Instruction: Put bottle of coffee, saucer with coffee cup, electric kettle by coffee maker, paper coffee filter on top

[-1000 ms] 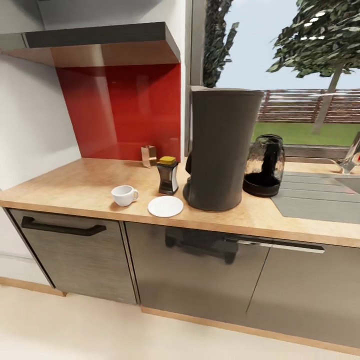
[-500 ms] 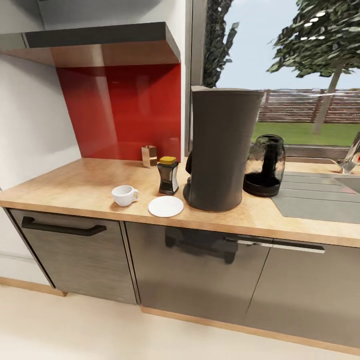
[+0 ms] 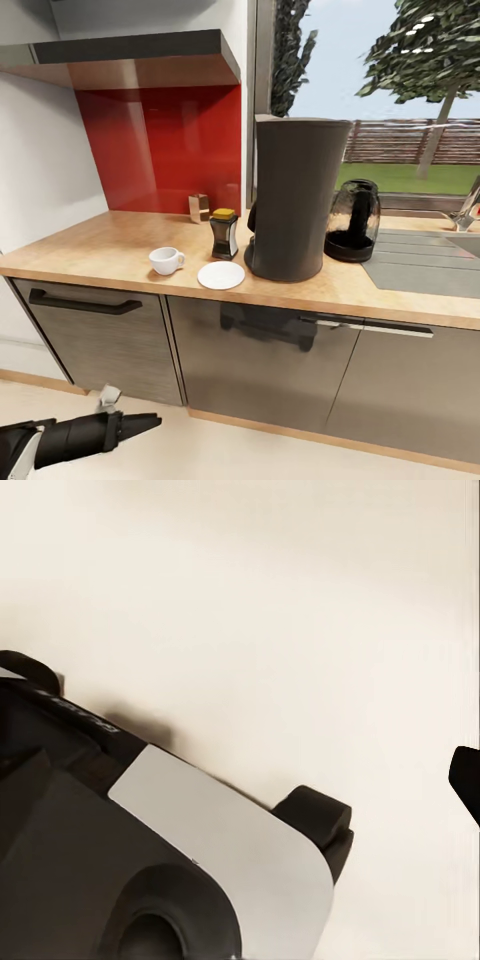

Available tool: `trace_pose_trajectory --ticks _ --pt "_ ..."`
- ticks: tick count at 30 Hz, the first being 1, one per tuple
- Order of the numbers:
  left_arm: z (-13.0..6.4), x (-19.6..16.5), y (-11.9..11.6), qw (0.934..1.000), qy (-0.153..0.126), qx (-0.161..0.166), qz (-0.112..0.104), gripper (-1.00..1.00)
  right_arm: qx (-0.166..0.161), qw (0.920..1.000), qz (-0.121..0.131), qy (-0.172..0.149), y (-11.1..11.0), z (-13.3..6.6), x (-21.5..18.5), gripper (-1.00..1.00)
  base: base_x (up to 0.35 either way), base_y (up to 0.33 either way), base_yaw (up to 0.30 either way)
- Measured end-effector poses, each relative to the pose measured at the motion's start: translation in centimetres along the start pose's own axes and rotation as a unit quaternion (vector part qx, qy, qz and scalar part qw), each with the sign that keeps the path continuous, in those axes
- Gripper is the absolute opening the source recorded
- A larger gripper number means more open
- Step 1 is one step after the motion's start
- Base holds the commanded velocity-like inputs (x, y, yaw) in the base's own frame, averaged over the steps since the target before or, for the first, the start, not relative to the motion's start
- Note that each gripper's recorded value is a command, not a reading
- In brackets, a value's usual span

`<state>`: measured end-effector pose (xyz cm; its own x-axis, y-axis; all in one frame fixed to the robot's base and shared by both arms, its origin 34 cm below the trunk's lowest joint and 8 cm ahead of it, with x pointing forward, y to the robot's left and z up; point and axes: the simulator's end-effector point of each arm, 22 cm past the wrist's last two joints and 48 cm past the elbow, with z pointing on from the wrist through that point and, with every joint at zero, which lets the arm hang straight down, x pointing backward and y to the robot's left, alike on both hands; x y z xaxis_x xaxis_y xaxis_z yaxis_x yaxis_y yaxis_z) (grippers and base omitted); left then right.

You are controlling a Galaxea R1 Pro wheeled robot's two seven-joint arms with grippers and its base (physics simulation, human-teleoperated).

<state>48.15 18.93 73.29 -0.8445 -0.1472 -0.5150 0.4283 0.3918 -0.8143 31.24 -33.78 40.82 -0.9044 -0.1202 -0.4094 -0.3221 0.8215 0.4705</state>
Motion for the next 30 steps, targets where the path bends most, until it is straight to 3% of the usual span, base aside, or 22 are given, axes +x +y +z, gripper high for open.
trace_pose_trajectory --ticks 4,8,11,14,19,21,23,28,30 --pt "0.2 -2.1 -1.5 0.9996 -0.005 0.007 0.025 1.0 0.008 1.0 0.0 0.0 -0.4 0.0 0.0 1.0 0.0 0.0 0.0" --pt "0.3 -8.4 -3.9 0.9953 -0.032 0.02 0.089 1.0 0.012 0.9999 0.0 0.0 -0.5 0.0 0.0 1.0 0.0 0.0 0.0" --pt "0.1 -11.3 -5.1 0.9915 -0.045 0.025 0.12 1.0 0.012 0.9999 0.0 -0.001 -0.5 0.0 0.0 1.0 0.0 0.0 0.0" --pt "-1.2 -17.3 -7.8 0.9798 -0.067 0.022 0.187 1.0 0.013 0.9999 0.0 -0.002 -0.6 0.0 -0.1 1.0 0.0 0.0 0.0" --pt "-3.2 -23.3 -11.2 0.9621 -0.091 0.012 0.257 1.0 0.013 0.9999 -0.001 -0.002 -0.6 0.0 -0.1 1.0 0.0 0.0 0.0" --pt "-4.6 -27.8 -14.2 0.9454 -0.105 0.003 0.309 1.0 0.013 0.9999 -0.001 -0.002 -0.6 0.0 -0.1 1.0 0.0 0.0 0.0" --pt "-5.0 -30.5 -15.8 0.9361 -0.105 -0.009 0.335 1.0 0.014 0.9999 -0.001 -0.002 -0.6 0.0 -0.1 1.0 0.0 0.0 0.0" --pt "-6.2 -36.3 -17.6 0.9254 -0.11 -0.043 0.36 1.0 0.013 0.9999 -0.001 -0.002 -0.6 0.0 -0.1 1.0 0.0 0.0 0.0" --pt "-6.9 -40.8 -19.3 0.9216 -0.11 -0.064 0.367 1.0 0.014 0.9999 -0.001 -0.002 -0.6 0.0 -0.1 1.0 0.0 0.0 0.0"
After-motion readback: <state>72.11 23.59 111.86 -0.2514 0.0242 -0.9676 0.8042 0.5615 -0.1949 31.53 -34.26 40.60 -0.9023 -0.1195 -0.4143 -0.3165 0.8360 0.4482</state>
